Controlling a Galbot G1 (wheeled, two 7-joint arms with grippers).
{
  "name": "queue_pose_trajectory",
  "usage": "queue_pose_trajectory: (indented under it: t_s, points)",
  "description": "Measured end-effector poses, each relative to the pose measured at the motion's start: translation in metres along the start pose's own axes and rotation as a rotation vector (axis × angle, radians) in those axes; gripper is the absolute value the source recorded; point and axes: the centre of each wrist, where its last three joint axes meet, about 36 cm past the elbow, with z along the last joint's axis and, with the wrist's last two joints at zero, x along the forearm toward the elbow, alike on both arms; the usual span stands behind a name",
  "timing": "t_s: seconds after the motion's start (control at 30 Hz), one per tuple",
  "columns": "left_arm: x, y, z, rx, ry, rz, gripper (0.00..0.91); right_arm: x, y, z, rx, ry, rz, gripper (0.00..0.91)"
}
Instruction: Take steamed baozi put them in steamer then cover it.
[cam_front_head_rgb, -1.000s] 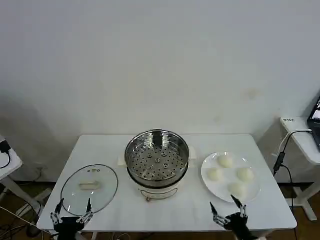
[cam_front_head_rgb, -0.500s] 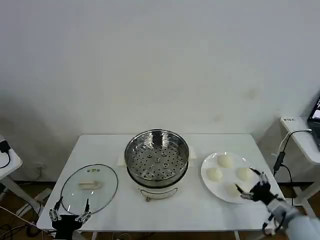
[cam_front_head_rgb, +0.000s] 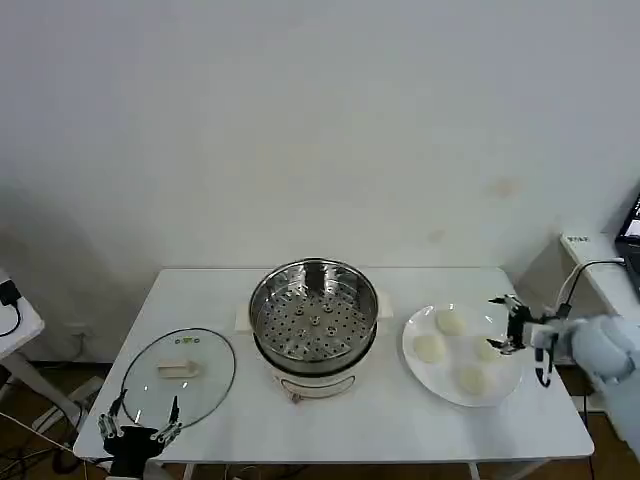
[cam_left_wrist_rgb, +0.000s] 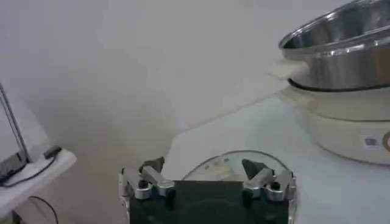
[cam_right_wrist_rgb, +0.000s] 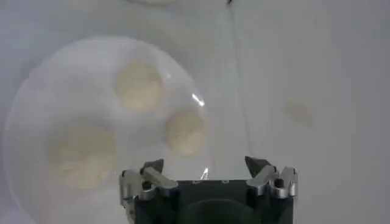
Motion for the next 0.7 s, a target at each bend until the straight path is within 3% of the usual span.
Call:
queue_pose_trajectory:
  t_s: [0.33, 0.7]
  points:
    - [-0.002, 0.006, 0.0, -0.015, 0.005, -0.021, 0.907, -0.052, -0.056, -0.02, 0.009, 0.031, -0.175, 0.907]
    - [-0.004, 0.01, 0.003, -0.025, 0.011, -0.031, 0.907, -0.093, -0.072, -0.042, 0.021, 0.074, -0.283, 0.877]
